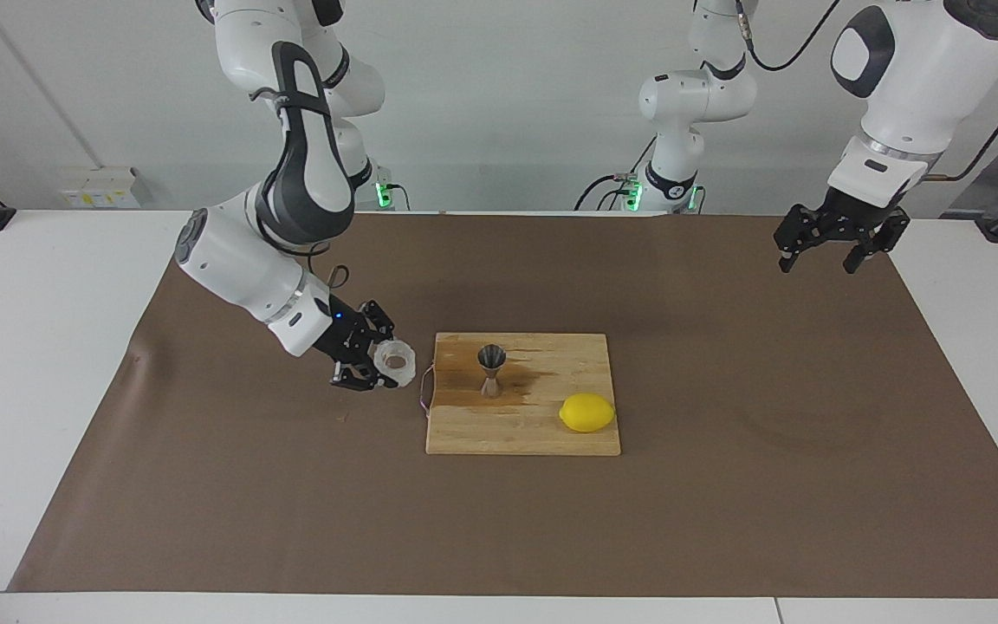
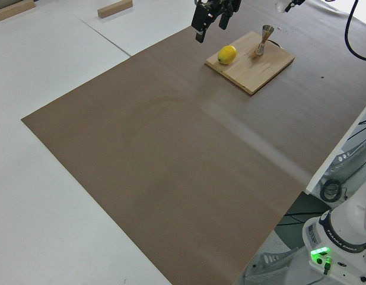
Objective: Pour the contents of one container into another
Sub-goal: 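Lift the white cup with the right gripper over the metal cup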
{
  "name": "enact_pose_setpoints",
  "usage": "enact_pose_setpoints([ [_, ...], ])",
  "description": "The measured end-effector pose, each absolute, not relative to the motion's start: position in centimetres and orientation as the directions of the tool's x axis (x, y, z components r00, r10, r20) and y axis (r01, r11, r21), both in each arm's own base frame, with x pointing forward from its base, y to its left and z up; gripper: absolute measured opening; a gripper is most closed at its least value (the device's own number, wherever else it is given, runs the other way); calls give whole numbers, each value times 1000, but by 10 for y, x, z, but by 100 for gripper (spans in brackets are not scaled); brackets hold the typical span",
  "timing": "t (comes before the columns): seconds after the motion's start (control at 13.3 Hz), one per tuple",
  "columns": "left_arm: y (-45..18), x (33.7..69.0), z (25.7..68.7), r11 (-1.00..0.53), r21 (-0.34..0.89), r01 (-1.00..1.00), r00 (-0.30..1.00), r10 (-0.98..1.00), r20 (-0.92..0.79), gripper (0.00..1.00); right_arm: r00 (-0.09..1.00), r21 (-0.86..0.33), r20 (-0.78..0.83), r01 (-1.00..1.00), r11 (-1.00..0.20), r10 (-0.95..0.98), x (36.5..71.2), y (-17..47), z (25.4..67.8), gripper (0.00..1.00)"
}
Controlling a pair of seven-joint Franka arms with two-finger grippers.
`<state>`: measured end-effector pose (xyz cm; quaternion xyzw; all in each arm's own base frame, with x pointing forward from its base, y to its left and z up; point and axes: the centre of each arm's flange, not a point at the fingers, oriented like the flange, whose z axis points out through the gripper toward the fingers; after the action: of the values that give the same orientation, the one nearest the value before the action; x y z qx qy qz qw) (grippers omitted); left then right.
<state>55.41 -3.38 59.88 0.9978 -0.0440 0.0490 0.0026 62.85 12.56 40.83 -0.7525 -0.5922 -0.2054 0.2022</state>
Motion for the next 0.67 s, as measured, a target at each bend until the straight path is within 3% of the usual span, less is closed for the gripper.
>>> enact_pose_setpoints([
  [0.37, -32, 548, 603, -996, 2, -86, 995, -86, 59, 100, 253, 2, 446, 959, -283, 858, 623, 183, 417, 51],
  [0.67, -32, 539, 611, -996, 2, -85, 996, -85, 31, 100, 219, 56, 386, 964, -260, 896, 613, 221, 418, 51],
])
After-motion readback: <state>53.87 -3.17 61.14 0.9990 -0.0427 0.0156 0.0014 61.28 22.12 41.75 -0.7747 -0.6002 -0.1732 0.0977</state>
